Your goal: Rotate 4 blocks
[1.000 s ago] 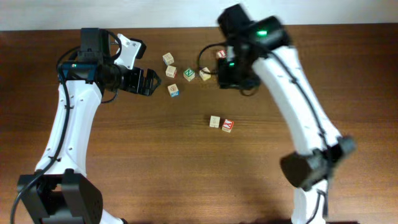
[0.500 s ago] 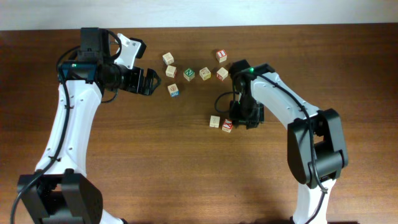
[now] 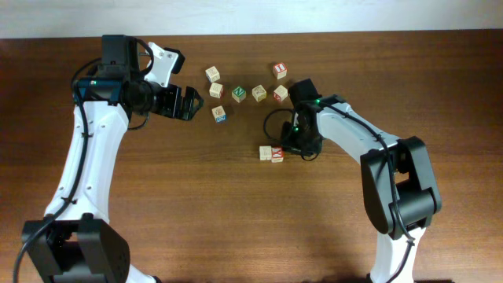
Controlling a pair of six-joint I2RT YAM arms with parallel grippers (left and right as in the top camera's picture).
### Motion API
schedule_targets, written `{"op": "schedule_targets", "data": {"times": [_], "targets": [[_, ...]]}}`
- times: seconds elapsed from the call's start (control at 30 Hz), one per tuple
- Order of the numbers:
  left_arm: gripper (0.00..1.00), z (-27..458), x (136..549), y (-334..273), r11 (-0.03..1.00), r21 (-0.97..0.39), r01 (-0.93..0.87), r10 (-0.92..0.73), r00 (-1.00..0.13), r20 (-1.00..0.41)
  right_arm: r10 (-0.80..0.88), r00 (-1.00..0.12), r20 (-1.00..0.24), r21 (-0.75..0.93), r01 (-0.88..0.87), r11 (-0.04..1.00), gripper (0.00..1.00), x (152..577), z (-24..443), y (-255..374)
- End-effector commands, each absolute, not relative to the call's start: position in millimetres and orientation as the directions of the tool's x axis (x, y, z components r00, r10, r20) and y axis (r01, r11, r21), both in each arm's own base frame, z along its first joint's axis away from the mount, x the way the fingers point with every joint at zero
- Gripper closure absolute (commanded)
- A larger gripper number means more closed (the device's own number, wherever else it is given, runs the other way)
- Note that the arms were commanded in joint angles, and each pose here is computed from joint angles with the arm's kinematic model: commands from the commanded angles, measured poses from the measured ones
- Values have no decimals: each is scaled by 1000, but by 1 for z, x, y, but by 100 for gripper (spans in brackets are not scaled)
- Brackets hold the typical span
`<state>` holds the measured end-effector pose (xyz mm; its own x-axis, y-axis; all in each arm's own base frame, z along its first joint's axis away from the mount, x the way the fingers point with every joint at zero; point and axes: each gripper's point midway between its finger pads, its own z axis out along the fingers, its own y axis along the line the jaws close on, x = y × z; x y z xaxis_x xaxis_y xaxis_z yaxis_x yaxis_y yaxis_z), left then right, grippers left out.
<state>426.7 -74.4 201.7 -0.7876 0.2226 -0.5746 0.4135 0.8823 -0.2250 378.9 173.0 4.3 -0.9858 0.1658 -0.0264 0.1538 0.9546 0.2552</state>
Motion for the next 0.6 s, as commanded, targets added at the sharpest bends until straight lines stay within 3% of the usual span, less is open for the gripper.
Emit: {"op": "schedule_targets", "data": {"times": [0.0, 0.17, 0.3, 0.43, 0.57], "targets": [[1, 209, 430, -77, 877, -235, 420, 215, -779, -590, 149, -987, -53, 278, 129, 952, 66, 381, 4, 187], [1, 209, 430, -77, 877, -235, 420, 215, -779, -590, 125, -989, -78, 272, 99, 957, 66, 383, 7, 195], [1, 209, 430, -77, 877, -235, 420, 215, -779, -590, -10, -986, -168, 307, -62, 950, 65, 401, 42, 222], [1, 209, 430, -77, 877, -235, 420, 215, -779, -590, -92, -953, -289, 171, -146, 974, 64, 407, 29, 248], [1, 209, 430, -77, 877, -235, 420, 215, -779, -589, -165, -943, -288, 154, -215, 964, 64, 401, 17, 261]]}}
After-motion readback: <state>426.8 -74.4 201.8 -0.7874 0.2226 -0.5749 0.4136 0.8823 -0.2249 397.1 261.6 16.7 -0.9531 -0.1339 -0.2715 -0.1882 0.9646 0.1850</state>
